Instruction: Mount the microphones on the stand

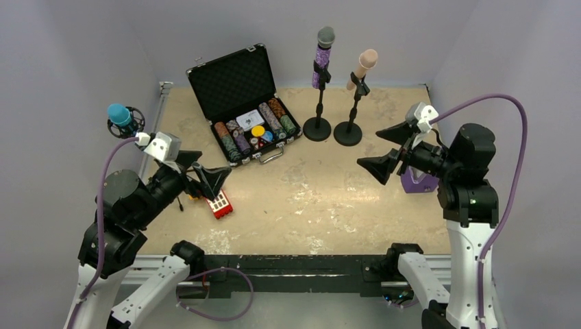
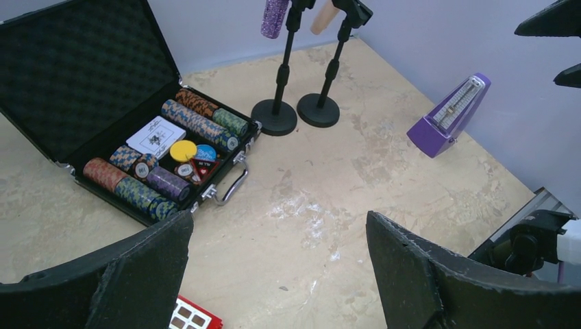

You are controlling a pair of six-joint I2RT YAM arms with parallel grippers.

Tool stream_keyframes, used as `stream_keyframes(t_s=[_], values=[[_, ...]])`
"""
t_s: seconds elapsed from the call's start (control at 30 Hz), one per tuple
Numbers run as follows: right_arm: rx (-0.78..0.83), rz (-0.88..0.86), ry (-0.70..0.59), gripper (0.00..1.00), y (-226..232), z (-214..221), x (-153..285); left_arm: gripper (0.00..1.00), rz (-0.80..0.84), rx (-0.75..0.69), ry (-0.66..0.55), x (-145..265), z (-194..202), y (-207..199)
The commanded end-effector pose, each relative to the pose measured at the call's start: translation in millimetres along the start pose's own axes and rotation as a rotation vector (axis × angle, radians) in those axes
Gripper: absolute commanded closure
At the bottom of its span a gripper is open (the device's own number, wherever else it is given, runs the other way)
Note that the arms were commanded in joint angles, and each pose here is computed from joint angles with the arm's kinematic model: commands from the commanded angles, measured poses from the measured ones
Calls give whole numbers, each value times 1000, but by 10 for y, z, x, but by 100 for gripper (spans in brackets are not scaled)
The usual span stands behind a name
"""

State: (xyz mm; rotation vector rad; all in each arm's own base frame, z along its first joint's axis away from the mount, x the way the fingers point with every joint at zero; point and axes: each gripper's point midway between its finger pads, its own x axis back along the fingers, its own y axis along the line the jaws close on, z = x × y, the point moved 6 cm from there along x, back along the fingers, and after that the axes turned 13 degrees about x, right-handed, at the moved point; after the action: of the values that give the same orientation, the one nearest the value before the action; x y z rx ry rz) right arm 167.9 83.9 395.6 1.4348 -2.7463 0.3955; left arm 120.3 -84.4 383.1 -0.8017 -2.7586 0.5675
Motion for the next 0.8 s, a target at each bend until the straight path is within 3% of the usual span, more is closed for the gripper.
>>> stream_keyframes(t_s=[0.0, 0.77], values=[[-94, 102, -3, 1, -115, 16, -27, 0, -16, -2, -26, 19, 13, 36], [-130, 128, 1, 1, -159, 130, -33, 0, -8, 4, -1, -128, 140, 92]])
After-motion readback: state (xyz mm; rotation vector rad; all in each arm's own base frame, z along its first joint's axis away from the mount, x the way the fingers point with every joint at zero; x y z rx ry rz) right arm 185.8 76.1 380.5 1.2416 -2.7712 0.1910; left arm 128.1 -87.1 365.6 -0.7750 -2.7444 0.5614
